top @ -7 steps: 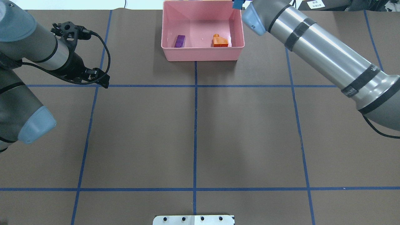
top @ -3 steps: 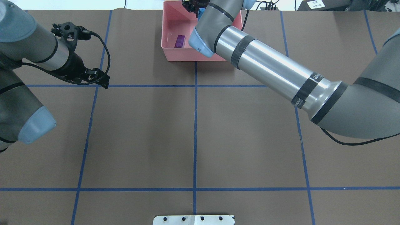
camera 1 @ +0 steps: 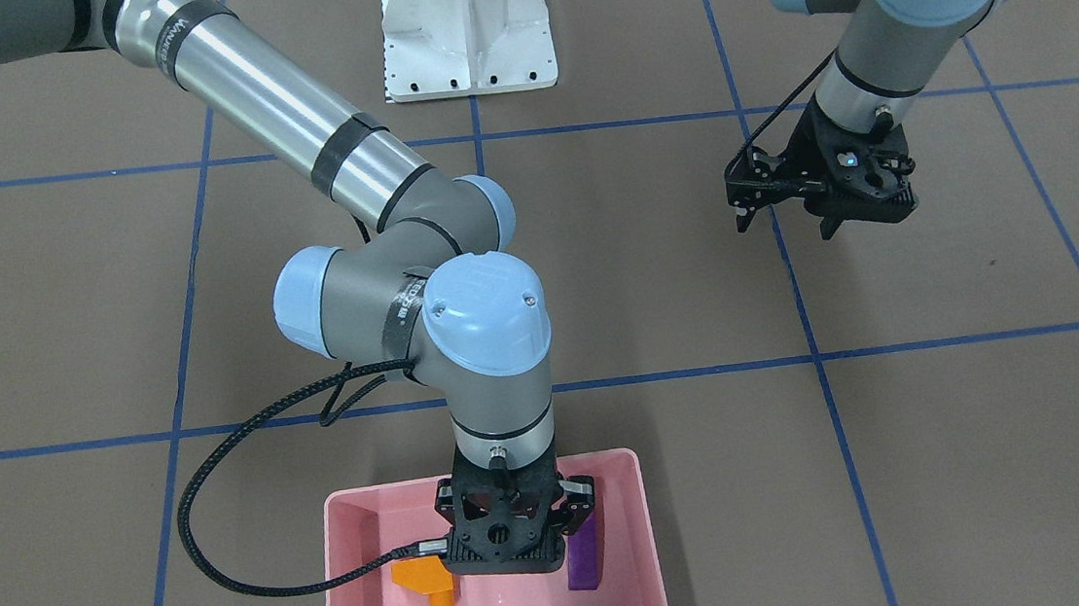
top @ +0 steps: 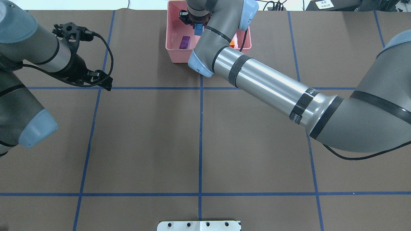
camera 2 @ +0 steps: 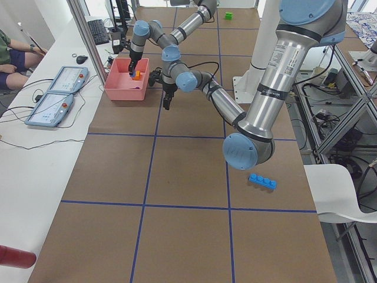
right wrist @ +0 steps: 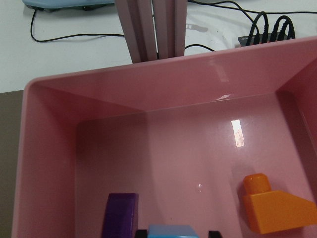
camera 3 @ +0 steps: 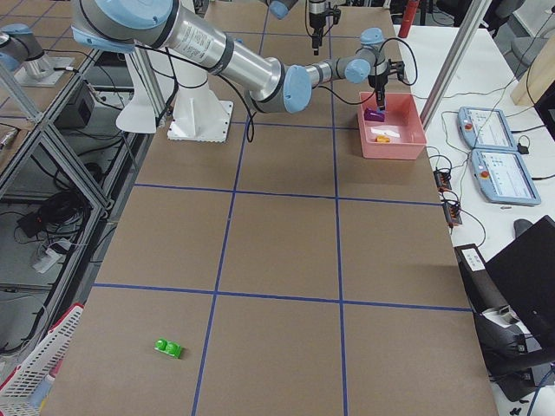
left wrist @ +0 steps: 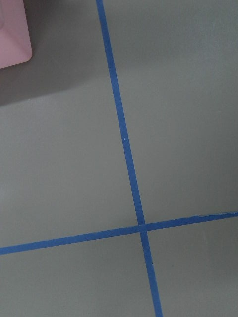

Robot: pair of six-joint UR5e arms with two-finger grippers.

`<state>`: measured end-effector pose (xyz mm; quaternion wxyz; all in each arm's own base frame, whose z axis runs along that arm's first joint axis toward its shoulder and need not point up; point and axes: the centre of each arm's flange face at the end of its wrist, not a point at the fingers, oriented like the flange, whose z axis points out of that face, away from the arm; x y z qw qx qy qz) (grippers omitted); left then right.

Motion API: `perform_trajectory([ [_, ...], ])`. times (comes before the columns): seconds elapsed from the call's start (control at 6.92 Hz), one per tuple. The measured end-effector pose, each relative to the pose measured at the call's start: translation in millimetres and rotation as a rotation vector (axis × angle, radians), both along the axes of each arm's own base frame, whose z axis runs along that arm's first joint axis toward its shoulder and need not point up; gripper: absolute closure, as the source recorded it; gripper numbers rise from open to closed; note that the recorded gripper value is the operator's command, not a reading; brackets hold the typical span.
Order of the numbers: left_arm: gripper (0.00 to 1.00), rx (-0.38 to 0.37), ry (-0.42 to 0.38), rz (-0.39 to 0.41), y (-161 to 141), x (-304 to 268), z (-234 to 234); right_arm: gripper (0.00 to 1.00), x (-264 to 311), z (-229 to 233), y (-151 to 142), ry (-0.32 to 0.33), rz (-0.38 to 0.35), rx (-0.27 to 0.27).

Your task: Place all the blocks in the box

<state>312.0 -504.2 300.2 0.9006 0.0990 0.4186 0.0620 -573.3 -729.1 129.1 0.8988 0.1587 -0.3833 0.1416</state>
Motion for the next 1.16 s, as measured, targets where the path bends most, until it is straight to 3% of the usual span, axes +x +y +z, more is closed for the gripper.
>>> perform_trajectory([
  [0.58,0.00,-0.005,-0.005,0.000,1.3,-1.3,4.6,0.01,0.4,-12.1,4.4,-0.011,-0.002,0.013],
  [0.87,0.00,-0.022,-0.019,0.003,14.5,-13.3,23.2,0.01,37.5,-47.9,7.3,-0.012,-0.050,-0.040],
  [1.16,0.00,-0.048,-0.044,0.001,43.5,-37.6,51.6,0.01,85.9,-63.0,36.3,0.005,-0.108,-0.075],
])
